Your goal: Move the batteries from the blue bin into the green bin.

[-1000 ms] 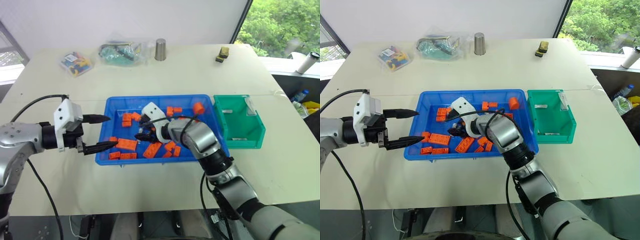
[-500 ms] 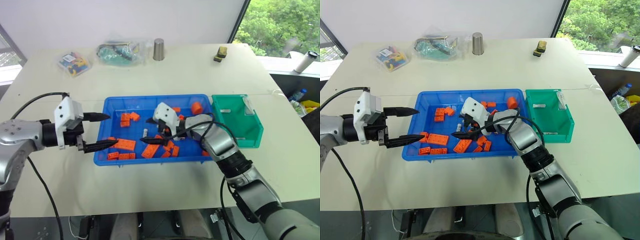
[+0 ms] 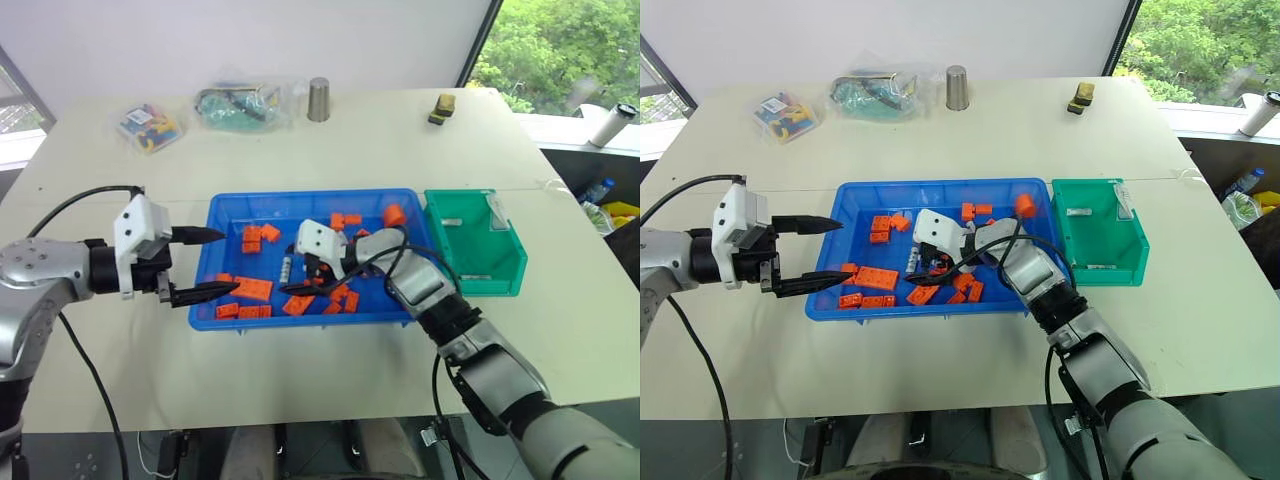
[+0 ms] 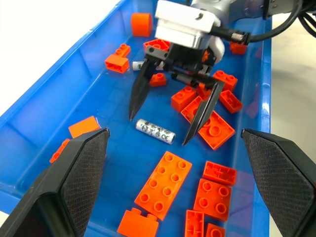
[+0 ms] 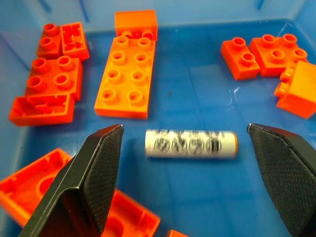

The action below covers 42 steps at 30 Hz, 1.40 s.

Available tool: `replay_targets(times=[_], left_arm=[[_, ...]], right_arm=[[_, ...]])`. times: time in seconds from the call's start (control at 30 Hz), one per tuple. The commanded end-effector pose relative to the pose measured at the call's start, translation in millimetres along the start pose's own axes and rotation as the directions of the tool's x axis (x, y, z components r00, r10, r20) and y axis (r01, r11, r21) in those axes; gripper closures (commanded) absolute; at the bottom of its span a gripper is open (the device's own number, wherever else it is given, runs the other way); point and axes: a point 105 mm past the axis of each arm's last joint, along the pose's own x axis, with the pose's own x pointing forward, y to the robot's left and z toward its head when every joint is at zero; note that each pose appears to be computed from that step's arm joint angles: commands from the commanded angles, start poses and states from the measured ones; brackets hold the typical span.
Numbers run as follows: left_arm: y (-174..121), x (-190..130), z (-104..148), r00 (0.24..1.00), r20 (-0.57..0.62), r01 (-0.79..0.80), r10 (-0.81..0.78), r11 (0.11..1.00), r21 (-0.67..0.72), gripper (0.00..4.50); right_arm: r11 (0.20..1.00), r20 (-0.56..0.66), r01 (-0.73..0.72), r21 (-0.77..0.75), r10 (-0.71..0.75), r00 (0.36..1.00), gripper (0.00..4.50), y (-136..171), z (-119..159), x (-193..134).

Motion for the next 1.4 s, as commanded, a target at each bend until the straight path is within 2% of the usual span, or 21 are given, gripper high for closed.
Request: replay_targets(times=[0.03,0.07,0.17,0.23,0.37,0.5,0.6,0.7,0.8,0.87,0.93,1.07,1.23,1.3,1.37,1.4], left_arm=[[-1,-1,10,1.0,0.019,-0.005,0.004,0.999,0.037,0.0],[-1,-1,10,1.0,0.019,-0.007,0.006,0.999,0.037,0.0],[0,-1,10,1.0,0.021,-0.013,0.012,0.999,0.039,0.0],[0,-1,10,1.0,0.022,-0.015,0.014,0.999,0.039,0.0],[-1,-1,10,1.0,0.025,-0.017,0.016,0.999,0.038,0.0],[-3,2,9,0.999,0.033,-0.008,0.006,0.999,0.034,0.0],[-7,6,8,0.999,0.04,0.012,-0.013,0.999,0.03,0.0],[-10,9,9,0.998,0.053,0.029,-0.031,0.999,0.031,0.0],[-12,13,12,0.996,0.07,0.052,-0.055,0.998,0.036,0.0],[-10,18,13,0.995,0.076,0.064,-0.067,0.997,0.039,0.0],[-9,21,12,0.994,0.08,0.071,-0.074,0.997,0.041,0.0],[-6,25,13,0.992,0.088,0.083,-0.087,0.996,0.045,0.0],[-3,30,15,0.99,0.096,0.1,-0.105,0.994,0.054,0.0],[-2,31,16,0.989,0.099,0.1,-0.106,0.993,0.057,0.0],[-1,32,17,0.989,0.102,0.101,-0.106,0.993,0.059,0.0],[-1,32,17,0.989,0.102,0.101,-0.107,0.993,0.06,0.0]], right_arm=[[1.0,-0.015,-0.017,-0.021,0.016,1.0,0.38,0,0,2],[0.999,-0.024,-0.023,-0.022,0.023,0.999,0.38,0,-2,2],[0.998,-0.046,-0.057,-0.028,0.056,0.997,1.18,4,-6,3],[0.997,-0.042,-0.063,-0.033,0.062,0.997,2.15,5,-5,3],[0.998,-0.013,-0.061,-0.025,0.061,0.998,2.23,5,3,1],[0.999,0.09,-0.03,0.036,0.027,0.996,2.23,1,24,-10],[0.975,0.243,0.081,0.208,-0.131,0.961,2.23,-23,57,-43],[0.921,0.287,0.211,0.328,-0.31,0.906,2.23,-46,67,-92],[0.827,0.238,0.375,0.418,-0.499,0.833,2.23,-65,53,-153],[0.721,0.112,0.538,0.437,-0.637,0.763,2.23,-71,23,-205],[0.653,0.028,0.619,0.436,-0.697,0.716,2.23,-67,4,-235],[0.566,-0.092,0.707,0.424,-0.75,0.655,2.23,-53,-25,-270],[0.451,-0.185,0.764,0.461,-0.793,0.58,2.23,-43,-52,-290],[0.422,-0.203,0.771,0.477,-0.8,0.564,1.2,-44,-59,-289],[0.427,-0.216,0.792,0.437,-0.805,0.553,0.52,-47,-60,-289],[0.443,-0.215,0.793,0.418,-0.8,0.56,0.04,-49,-59,-287]])
